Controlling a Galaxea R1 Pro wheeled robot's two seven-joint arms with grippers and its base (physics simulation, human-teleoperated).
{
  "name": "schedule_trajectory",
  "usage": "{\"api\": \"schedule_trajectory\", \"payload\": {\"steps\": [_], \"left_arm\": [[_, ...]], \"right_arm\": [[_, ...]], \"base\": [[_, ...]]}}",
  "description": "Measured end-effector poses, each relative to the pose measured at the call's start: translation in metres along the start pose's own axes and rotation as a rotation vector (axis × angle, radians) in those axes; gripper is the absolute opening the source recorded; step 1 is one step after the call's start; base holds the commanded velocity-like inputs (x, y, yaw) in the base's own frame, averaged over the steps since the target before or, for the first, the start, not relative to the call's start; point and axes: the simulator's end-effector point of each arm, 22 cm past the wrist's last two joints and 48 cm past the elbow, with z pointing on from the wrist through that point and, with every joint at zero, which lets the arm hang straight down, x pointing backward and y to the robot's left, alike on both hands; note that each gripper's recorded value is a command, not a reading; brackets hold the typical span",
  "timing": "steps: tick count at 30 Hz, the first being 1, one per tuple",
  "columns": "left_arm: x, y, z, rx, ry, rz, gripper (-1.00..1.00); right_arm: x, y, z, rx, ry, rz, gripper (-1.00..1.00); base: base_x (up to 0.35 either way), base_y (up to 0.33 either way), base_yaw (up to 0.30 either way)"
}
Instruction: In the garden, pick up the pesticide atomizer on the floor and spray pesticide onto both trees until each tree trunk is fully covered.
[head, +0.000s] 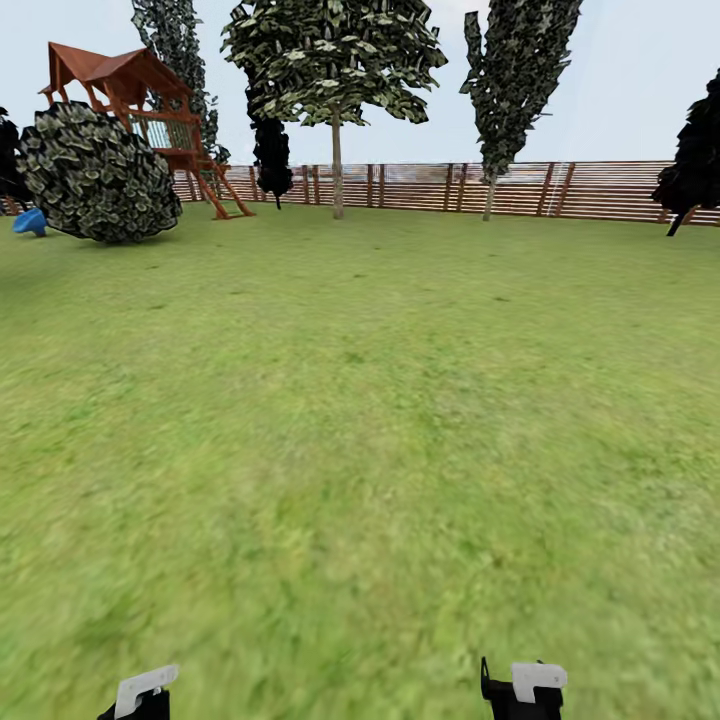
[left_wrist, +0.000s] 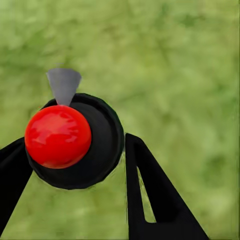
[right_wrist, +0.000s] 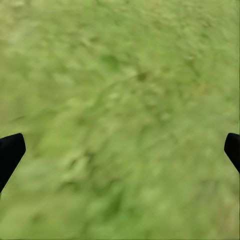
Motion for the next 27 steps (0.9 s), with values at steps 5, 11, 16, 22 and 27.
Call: {"api": "schedule_trajectory", "payload": {"steps": [5,11,16,22,27], "left_arm": [[-0.0002,0.0,0.0,0.0,-0.001,0.0,-1.0],[-0.0002,-0.0001,0.0,0.0,-0.001,0.001,-1.0],[-0.0001,-0.0001,0.0,0.0,-0.001,0.001,-1.0],[0.0013,0.0003,0.0001,0.0,0.003,0.001,-1.0],[0.0045,0.0007,0.0004,-0.002,0.009,0.003,-1.0]], "right_arm": [[0.0001,-0.0001,0.0,0.0,0.0,0.0,1.0],[0.0006,0.0004,-0.0002,-0.001,0.001,0.0,1.0],[0.0007,0.0009,-0.0004,-0.002,0.002,0.0,1.0],[0.0016,0.0013,-0.0004,-0.003,0.004,0.0,1.0],[0.0048,0.0016,-0.0004,-0.003,0.01,-0.002,1.0]], "base": [[0.34,0.0,0.0],[0.34,0.0,0.0],[0.34,0.0,0.0],[0.34,0.0,0.063],[0.34,0.0,0.066]]}}
